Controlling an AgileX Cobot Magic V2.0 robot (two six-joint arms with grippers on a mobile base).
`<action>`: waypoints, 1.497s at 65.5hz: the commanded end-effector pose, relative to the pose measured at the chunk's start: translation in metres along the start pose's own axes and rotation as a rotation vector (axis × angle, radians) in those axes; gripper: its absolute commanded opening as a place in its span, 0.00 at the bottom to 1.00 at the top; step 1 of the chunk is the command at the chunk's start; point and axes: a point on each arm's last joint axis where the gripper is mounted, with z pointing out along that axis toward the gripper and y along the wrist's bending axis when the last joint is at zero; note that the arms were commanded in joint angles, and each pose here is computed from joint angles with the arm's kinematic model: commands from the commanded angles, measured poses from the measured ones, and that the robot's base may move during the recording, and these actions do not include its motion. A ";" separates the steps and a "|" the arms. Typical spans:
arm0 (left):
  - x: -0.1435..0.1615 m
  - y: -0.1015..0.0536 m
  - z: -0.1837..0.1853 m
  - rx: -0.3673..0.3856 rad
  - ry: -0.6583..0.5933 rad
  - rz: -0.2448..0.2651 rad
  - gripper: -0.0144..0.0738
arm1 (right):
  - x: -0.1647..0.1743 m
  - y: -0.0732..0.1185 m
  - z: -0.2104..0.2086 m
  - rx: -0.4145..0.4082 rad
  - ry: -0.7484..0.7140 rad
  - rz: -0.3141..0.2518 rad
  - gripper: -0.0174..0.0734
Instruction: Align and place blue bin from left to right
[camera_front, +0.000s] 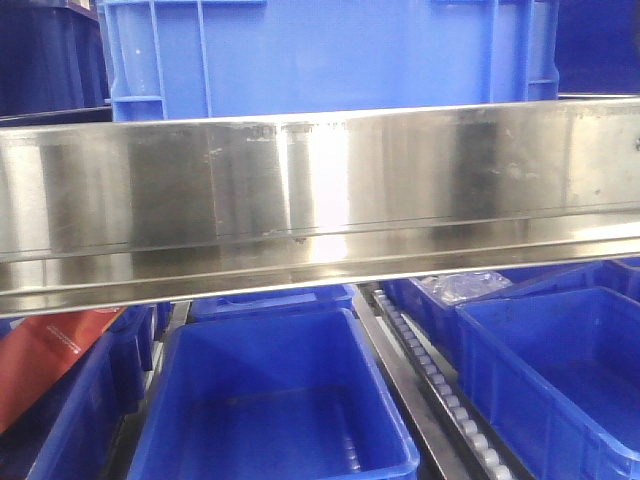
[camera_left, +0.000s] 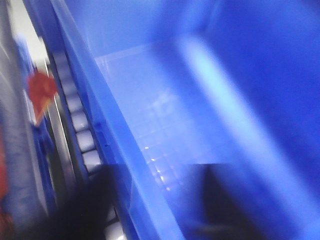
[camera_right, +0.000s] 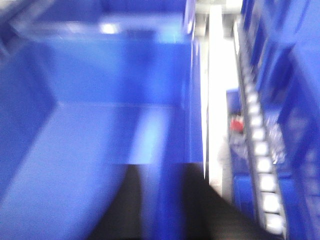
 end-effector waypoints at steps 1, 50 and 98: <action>0.000 -0.001 -0.029 -0.004 -0.058 0.028 0.04 | -0.005 0.003 -0.029 0.005 -0.040 -0.016 0.11; 0.219 0.026 -0.137 0.042 -0.612 0.045 0.04 | 0.151 0.003 -0.148 0.060 -0.307 -0.050 0.12; 0.313 0.040 -0.099 0.036 -0.572 0.043 0.04 | 0.334 -0.009 -0.142 0.109 -0.486 -0.127 0.12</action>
